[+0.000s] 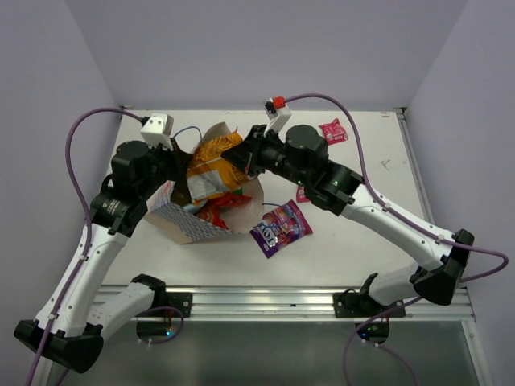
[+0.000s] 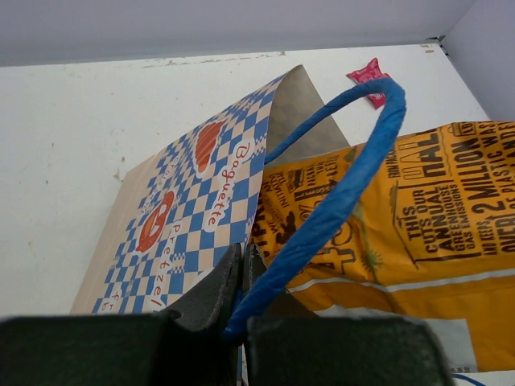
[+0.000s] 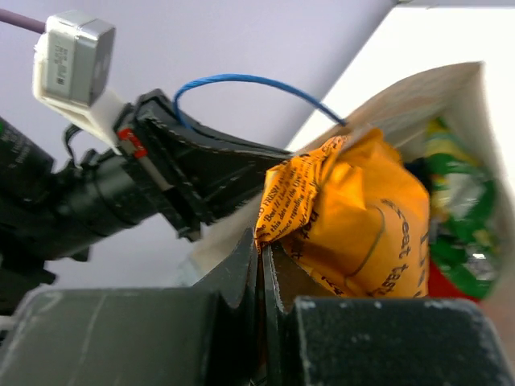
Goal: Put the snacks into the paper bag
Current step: Place the snack in the paper bag.
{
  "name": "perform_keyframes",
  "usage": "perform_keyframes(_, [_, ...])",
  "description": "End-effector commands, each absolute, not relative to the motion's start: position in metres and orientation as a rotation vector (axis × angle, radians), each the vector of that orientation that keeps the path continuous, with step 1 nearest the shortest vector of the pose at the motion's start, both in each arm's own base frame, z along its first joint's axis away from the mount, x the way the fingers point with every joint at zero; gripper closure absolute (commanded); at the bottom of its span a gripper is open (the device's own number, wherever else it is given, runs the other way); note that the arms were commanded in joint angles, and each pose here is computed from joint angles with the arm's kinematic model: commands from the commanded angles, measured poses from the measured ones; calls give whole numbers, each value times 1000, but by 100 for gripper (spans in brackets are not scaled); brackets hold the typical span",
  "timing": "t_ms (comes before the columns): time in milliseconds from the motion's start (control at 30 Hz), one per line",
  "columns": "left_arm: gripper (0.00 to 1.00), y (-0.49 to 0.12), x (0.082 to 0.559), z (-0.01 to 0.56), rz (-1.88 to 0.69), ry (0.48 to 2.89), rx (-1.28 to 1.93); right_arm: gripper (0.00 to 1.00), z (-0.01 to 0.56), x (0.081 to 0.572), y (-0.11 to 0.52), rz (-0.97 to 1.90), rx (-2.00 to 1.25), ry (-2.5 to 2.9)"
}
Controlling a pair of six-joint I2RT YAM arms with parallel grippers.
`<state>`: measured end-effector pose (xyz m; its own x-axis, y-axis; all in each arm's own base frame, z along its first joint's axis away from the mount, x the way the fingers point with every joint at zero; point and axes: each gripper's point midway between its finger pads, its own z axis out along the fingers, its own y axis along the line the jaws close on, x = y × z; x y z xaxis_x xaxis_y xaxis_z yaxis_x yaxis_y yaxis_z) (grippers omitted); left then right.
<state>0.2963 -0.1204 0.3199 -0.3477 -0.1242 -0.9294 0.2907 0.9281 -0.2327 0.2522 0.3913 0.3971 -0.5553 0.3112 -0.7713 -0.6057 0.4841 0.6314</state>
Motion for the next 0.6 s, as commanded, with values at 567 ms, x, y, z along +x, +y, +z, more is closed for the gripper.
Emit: perform_keyframes(567, [100,-99,302,345,-315,1829,42,100,455,283,292,449,-540,1488])
